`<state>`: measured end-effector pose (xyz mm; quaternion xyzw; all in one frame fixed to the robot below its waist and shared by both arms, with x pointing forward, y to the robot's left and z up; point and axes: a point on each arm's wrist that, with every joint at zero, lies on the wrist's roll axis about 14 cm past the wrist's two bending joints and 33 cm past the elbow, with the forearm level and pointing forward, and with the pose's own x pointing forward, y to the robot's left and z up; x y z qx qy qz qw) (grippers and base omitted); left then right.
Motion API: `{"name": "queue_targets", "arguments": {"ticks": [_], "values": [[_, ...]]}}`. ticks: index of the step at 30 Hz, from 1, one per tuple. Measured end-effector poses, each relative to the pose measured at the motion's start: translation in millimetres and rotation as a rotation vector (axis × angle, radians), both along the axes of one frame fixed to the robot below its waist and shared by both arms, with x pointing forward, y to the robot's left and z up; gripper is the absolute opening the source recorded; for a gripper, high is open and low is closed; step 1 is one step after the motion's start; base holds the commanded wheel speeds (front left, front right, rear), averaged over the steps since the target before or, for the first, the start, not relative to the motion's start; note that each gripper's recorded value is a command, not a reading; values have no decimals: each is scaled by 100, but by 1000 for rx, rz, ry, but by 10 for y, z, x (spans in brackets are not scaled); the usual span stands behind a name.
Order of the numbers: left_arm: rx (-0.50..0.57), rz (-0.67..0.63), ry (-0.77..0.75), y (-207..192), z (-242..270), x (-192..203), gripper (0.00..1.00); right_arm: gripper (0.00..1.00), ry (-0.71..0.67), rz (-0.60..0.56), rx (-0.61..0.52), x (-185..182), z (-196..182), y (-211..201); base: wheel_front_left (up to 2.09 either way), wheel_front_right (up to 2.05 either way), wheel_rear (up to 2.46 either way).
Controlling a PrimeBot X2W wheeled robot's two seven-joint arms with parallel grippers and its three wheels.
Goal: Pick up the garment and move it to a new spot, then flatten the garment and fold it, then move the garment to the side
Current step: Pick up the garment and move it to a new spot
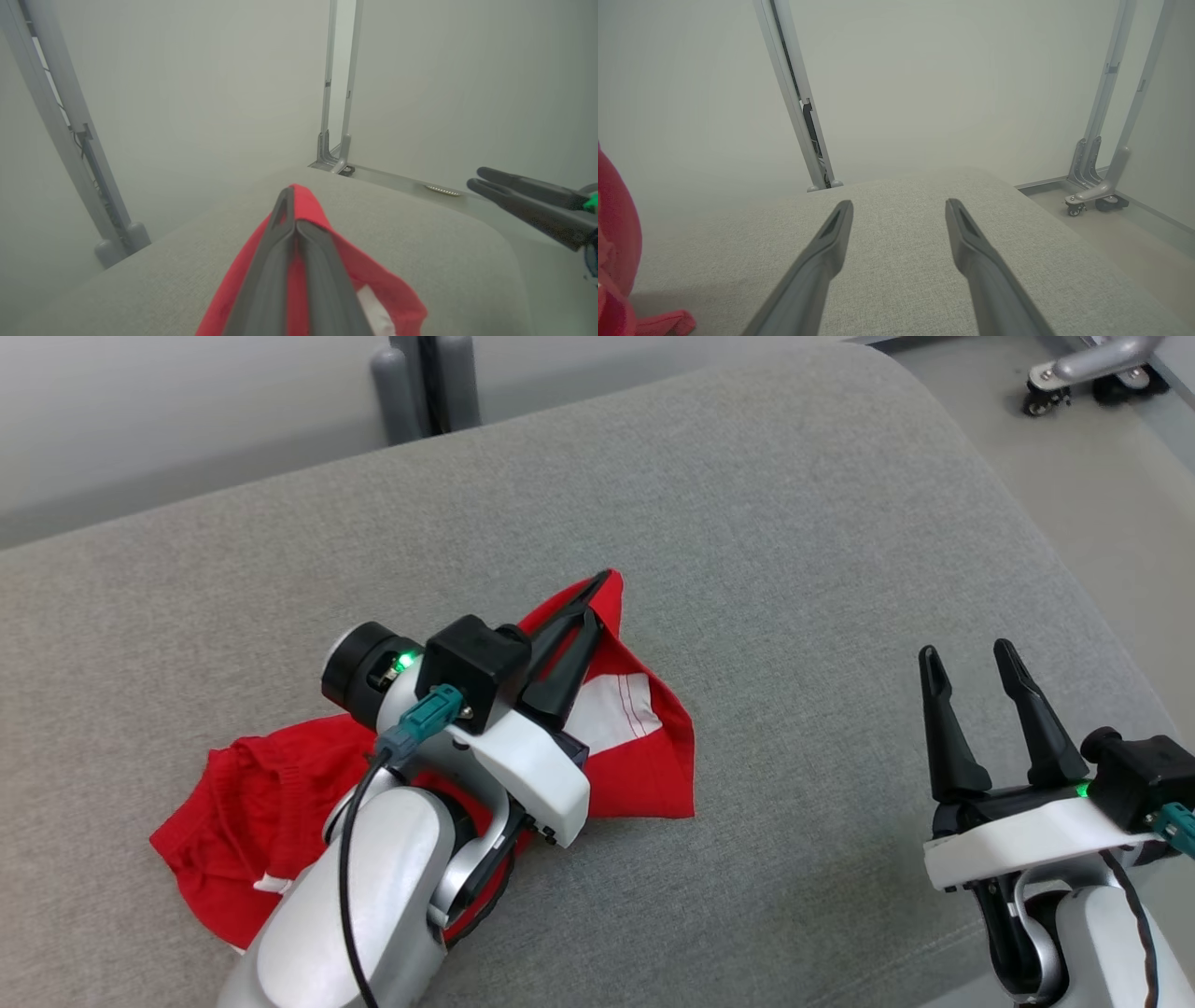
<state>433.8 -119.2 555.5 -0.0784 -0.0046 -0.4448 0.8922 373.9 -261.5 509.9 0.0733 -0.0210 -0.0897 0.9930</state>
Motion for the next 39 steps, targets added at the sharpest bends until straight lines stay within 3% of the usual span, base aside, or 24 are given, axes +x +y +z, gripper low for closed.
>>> {"name": "queue_targets", "arguments": {"ticks": [7,8,10,18,25,33,39], "values": [[58,-69,152,-266,-727,-4,0,100,46,-34,14,-6,-210,-89,0,0,0],[64,-75,162,-281,-782,-18,20,100,46,-33,14,10,-213,-91,0,0,0],[65,-73,149,-277,-812,-21,100,100,43,-27,14,41,-215,-73,0,0,0],[-36,-53,98,-205,-517,-94,100,100,11,8,-1,167,-121,14,0,0,0],[-75,138,60,345,-366,72,100,100,-23,32,-22,262,15,76,0,0,0],[-59,498,36,1517,-342,267,100,100,-42,122,-32,403,111,379,0,0,0],[-69,741,-14,2360,-204,196,100,100,-48,190,-37,440,168,617,0,0,0]]}}
